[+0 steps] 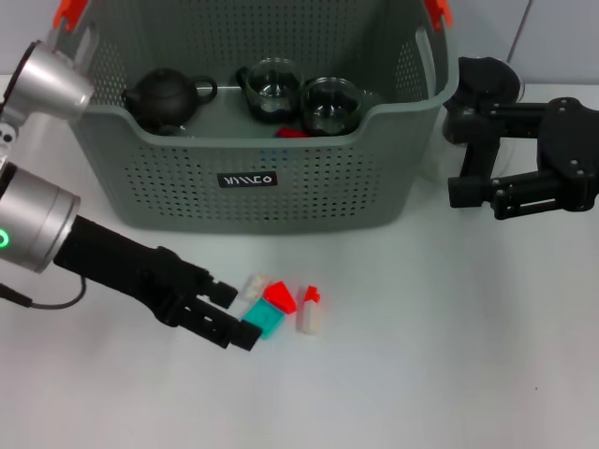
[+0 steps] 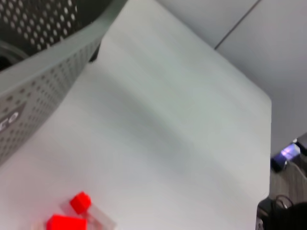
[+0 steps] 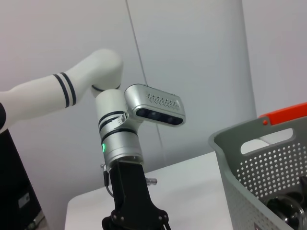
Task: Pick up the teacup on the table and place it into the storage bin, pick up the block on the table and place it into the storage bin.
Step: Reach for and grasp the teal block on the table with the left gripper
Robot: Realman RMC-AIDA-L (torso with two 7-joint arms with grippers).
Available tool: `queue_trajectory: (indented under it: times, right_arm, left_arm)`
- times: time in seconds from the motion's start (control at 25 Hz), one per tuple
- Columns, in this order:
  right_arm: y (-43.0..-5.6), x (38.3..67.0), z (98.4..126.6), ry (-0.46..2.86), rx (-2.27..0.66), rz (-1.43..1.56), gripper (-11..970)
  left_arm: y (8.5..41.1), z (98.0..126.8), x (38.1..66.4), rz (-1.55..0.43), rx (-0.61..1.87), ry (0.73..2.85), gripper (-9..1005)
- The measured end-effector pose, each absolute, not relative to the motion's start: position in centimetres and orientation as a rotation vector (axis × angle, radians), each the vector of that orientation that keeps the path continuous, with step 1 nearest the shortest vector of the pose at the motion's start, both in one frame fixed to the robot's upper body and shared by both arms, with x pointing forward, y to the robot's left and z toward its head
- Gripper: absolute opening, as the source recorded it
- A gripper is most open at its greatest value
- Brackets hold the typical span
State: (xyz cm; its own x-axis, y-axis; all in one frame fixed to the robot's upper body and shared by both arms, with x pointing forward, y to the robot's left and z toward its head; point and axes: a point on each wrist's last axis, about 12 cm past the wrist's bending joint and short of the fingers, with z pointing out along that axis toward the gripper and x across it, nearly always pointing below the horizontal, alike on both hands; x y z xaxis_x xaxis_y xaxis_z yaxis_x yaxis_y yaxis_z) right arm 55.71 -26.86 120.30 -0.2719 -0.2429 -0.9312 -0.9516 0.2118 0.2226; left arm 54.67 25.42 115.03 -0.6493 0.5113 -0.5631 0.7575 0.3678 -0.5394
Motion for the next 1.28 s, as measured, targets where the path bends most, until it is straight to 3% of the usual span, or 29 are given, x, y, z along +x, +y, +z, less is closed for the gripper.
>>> queue_trajectory:
  times: [0.24,0.6,1.0,1.28]
  right_arm:
    - [-26.8,56.2,120.0,1.678,-1.118,1.103,941]
    - [-26.4,56.8,120.3,1.657,-1.142,1.060,940]
    - [-26.8,57.5,120.9,1.661,-1.157,1.010,940]
    - [-27.7,57.9,121.4,1.652,-1.167,0.954,940]
  left_arm:
    - [25.7,115.3,54.9,-1.094,1.030,2.501,893]
    - [25.8,115.1,54.8,-1.046,0.864,2.572,894]
    - [23.5,114.4,54.8,-0.840,0.904,2.606,893]
    - [21.7,116.3,55.3,-0.740,0.953,2.579,892]
